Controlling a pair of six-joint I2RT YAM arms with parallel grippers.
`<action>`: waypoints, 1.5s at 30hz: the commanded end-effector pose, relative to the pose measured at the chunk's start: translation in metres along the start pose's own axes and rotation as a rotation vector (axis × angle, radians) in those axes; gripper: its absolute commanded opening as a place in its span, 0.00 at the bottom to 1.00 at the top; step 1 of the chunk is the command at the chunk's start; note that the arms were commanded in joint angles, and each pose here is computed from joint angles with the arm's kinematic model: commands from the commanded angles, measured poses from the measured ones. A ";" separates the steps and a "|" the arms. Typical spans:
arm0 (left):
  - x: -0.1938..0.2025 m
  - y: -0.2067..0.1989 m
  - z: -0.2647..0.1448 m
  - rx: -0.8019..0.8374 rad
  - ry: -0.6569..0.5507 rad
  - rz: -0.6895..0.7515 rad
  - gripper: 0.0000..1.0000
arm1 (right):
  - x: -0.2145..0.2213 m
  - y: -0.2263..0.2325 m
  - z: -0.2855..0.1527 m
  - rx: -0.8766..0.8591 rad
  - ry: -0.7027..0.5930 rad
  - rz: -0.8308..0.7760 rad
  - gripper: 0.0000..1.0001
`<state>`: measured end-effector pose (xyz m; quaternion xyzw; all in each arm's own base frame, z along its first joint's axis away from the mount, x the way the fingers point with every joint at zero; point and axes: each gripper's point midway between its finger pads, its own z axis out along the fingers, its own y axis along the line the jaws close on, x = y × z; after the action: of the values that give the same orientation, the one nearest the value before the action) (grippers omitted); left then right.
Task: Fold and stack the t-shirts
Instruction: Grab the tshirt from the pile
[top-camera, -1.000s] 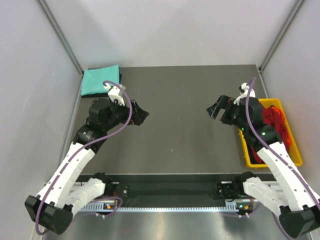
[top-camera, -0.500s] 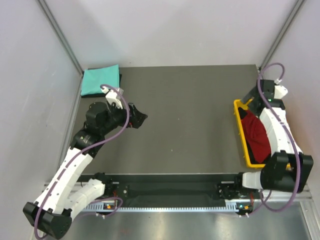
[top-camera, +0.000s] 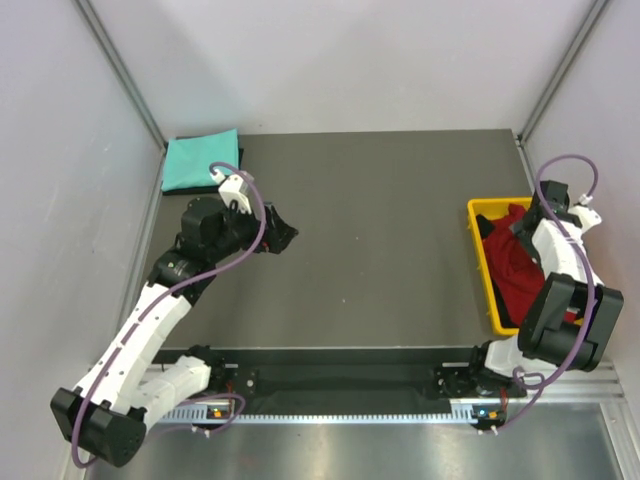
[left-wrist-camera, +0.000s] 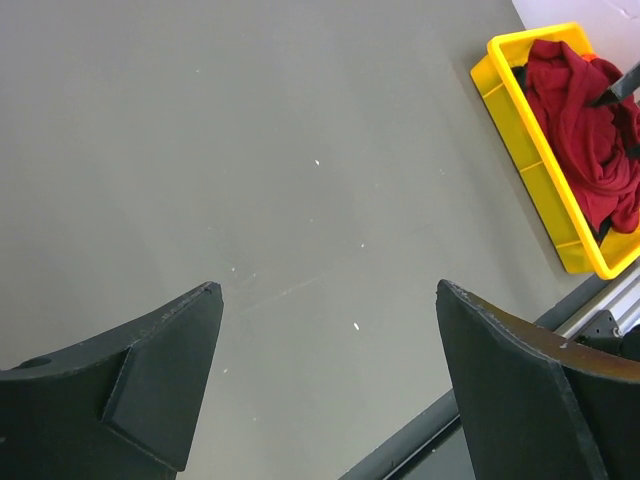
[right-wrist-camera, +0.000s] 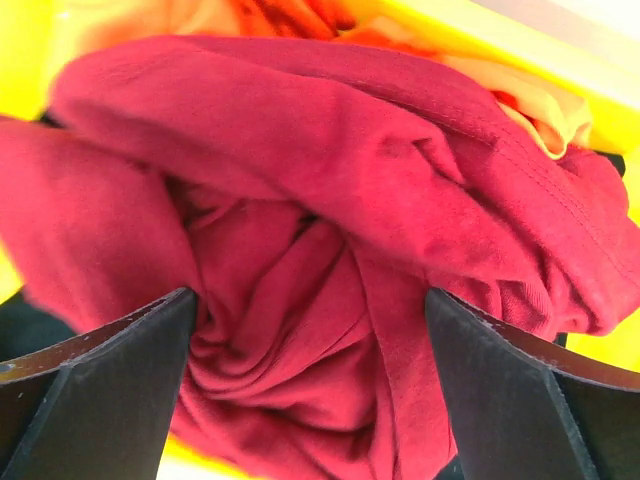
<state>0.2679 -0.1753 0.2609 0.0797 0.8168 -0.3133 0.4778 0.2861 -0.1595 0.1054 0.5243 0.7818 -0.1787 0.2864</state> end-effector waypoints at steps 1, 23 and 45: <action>-0.016 -0.010 0.000 0.029 -0.029 0.007 0.92 | -0.003 -0.009 0.012 0.023 -0.026 0.029 0.96; -0.003 -0.010 0.000 0.049 -0.022 -0.002 0.91 | -0.103 0.017 -0.149 -0.388 -0.336 0.022 0.15; 0.024 -0.011 0.015 0.109 0.066 -0.046 0.91 | -0.017 -0.077 0.009 -0.111 -0.012 0.071 0.56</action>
<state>0.2577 -0.1885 0.2375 0.0924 0.8280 -0.3457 0.4317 0.2177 -0.1931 0.1063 0.5382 0.7748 -0.1340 0.3034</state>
